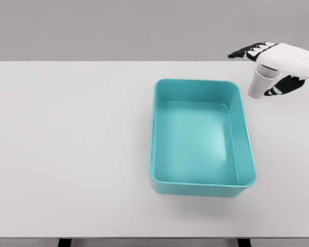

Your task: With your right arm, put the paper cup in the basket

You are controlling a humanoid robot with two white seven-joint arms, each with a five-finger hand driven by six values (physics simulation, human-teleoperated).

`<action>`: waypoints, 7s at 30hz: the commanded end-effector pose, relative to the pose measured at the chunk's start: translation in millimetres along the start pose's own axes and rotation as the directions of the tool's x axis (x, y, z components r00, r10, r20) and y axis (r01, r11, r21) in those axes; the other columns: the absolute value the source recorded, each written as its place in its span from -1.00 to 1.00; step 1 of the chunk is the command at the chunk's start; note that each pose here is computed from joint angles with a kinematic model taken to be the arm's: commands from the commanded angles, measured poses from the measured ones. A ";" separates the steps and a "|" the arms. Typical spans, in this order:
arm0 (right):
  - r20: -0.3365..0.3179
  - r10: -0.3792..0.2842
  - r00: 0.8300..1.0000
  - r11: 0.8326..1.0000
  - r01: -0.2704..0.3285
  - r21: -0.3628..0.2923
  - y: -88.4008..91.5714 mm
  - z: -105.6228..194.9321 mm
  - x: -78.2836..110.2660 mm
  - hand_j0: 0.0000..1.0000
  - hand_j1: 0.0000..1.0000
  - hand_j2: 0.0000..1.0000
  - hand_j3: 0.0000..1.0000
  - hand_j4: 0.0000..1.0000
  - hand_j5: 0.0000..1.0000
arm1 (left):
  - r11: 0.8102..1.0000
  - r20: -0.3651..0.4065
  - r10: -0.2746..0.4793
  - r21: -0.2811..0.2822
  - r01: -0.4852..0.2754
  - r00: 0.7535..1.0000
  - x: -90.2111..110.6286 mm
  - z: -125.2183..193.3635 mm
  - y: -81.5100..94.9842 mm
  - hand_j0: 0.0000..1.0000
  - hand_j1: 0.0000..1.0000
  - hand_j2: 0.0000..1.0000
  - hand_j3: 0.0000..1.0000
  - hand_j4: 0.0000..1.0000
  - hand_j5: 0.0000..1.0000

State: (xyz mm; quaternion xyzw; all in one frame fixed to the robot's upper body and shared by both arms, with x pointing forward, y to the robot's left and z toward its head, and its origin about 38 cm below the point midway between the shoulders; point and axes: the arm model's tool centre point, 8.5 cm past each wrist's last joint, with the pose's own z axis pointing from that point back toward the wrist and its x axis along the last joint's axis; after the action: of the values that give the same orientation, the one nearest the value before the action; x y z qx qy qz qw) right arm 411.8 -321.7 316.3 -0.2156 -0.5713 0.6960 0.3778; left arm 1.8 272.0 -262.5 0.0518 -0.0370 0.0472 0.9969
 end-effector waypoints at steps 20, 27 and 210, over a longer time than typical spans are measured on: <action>0.028 -0.922 0.387 0.336 0.832 -0.441 79.7 56.2 -186.1 1.00 1.00 1.00 1.00 1.00 1.00 | 1.000 0.001 0.000 0.000 0.000 1.000 0.2 0.0 0.0 1.00 1.00 1.00 1.00 1.00 1.00; 0.050 -0.949 0.312 0.262 0.866 -0.426 119.4 21.2 -183.5 1.00 1.00 1.00 1.00 1.00 1.00 | 1.000 -0.001 0.000 0.000 0.000 1.000 -0.3 0.0 0.1 1.00 1.00 1.00 1.00 1.00 1.00; 0.278 -0.269 0.922 0.963 0.250 0.103 98.2 -92.2 75.8 0.53 0.53 0.53 0.53 0.53 0.53 | 1.000 0.001 0.000 0.000 0.000 1.000 0.2 0.0 0.0 1.00 1.00 1.00 1.00 1.00 1.00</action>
State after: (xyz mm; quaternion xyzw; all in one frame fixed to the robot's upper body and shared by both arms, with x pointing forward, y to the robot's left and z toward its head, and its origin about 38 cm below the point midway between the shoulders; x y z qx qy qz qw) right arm 404.6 -212.4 213.2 -0.0152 -0.6295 0.6738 0.3867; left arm 1.9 272.0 -262.5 0.0518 -0.0371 0.0472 0.9969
